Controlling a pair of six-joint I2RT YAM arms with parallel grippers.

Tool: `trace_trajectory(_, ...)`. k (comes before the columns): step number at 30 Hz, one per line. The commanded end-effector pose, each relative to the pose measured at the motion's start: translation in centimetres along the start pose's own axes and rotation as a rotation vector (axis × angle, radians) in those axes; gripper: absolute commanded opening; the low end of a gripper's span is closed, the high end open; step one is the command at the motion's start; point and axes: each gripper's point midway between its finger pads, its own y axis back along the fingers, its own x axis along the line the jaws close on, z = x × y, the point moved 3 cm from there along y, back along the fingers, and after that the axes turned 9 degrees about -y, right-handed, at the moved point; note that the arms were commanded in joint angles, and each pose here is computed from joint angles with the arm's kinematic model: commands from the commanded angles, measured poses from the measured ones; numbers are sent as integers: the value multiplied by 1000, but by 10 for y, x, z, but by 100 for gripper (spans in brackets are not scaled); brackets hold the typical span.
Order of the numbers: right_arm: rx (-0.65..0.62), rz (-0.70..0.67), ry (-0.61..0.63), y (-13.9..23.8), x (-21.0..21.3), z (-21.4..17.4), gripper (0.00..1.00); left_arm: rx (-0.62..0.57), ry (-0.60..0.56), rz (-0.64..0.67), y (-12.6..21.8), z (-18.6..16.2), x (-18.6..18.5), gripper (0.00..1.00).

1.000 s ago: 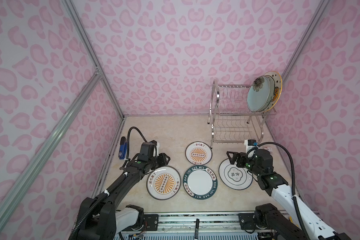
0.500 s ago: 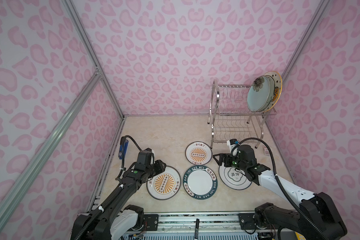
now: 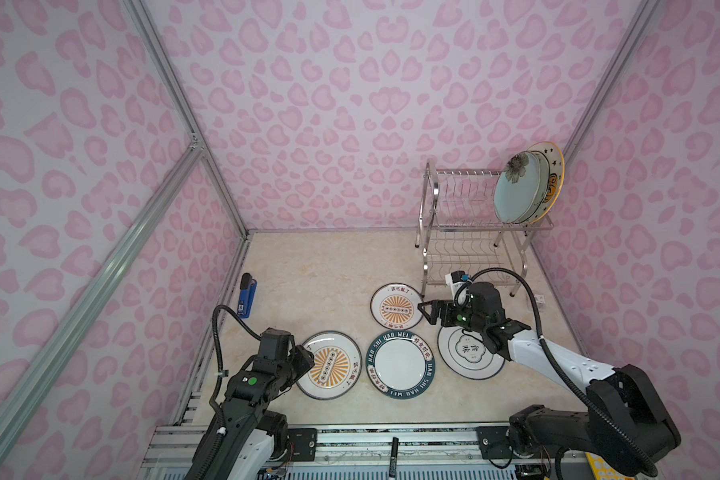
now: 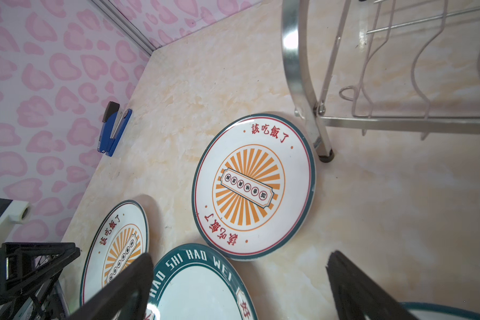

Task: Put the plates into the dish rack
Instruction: 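Grip the nearer sunburst plate's rim with the left gripper while the right gripper hovers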

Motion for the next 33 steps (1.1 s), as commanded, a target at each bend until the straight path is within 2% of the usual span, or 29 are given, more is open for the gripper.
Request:
trace_trajectory(1,-14,11,12,2,4,3,97,-19,90,67,3,-6,17,51)
trace_trajectory(7,-16,-17,32,6,0,5,97,-41,176,82,6,-15,29,53)
trace_trajectory(14,-24,-11,22,8,1,11,97,22,174,165,6,-32,46,56)
trace_trajectory(21,-30,-13,14,10,1,11,97,83,190,101,-11,-44,42,55)
trace_trajectory(31,-43,-17,9,15,0,14,97,84,206,30,-20,-44,34,37)
trace_trajectory(33,-43,-17,8,16,0,14,97,84,205,30,-21,-44,34,31)
